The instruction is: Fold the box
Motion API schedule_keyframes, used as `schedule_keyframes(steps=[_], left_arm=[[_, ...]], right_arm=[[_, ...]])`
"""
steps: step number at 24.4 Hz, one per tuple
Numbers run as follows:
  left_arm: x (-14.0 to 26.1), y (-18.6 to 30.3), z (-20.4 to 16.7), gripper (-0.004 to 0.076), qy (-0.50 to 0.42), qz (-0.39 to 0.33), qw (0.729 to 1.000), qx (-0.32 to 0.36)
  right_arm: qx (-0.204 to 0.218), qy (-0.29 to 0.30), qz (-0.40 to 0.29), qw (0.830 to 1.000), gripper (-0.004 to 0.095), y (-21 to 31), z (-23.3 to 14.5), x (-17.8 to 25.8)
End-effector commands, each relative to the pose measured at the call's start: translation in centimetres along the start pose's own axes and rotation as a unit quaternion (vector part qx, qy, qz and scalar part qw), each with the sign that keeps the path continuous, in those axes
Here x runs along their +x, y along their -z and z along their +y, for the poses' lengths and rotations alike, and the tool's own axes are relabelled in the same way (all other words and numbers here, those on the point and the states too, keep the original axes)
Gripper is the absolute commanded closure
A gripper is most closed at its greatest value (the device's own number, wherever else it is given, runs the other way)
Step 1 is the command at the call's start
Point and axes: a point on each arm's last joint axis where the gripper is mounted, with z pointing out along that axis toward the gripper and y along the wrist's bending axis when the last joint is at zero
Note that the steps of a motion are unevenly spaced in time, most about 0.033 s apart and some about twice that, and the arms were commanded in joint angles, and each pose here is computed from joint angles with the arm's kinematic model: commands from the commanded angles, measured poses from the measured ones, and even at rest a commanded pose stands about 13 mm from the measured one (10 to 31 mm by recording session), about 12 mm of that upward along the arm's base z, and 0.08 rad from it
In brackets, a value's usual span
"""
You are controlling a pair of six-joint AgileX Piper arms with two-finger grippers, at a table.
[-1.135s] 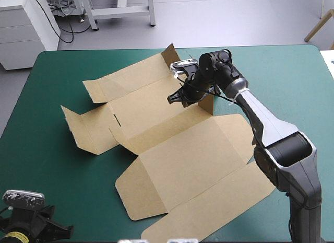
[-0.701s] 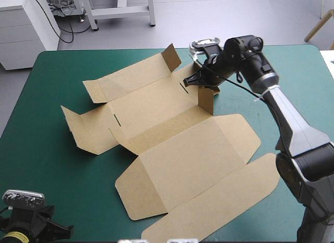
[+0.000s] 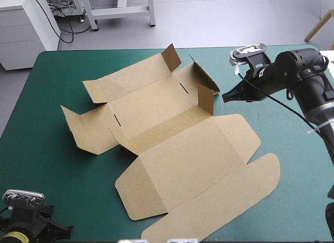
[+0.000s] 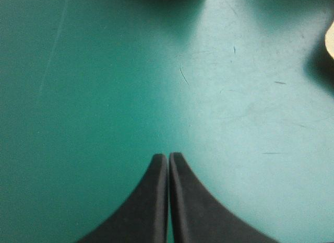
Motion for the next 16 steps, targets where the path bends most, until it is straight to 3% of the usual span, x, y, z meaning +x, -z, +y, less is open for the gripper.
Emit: schedule_keyframes(steps=[1,4,6,13,16], left_arm=[[-1.03,0.23,0.01,0.0734,0.000,-0.027,1.000,0.003],[-1.03,0.23,0.01,0.0734,0.000,-0.027,1.000,0.003],[-1.03,0.23,0.01,0.0734,0.000,-0.027,1.000,0.003],[-1.03,0.23,0.01,0.0734,0.000,-0.027,1.000,0.003],[-1.03,0.23,0.01,0.0734,0.000,-0.027,1.000,0.003]], right_arm=[[0.007,0.006,-0.045,0.999,0.0927,2.01,0.03,-0.23],[0.008,0.019,-0.045,0.999,0.0913,2.02,0.03,-0.23],[0.008,0.015,-0.045,0.999,0.0850,2.02,0.03,-0.23],[0.007,0.013,-0.042,0.999,0.0322,1.84,0.02,-0.20],[0.005,0.012,-0.042,0.999,0.0222,1.52,0.03,-0.12]])
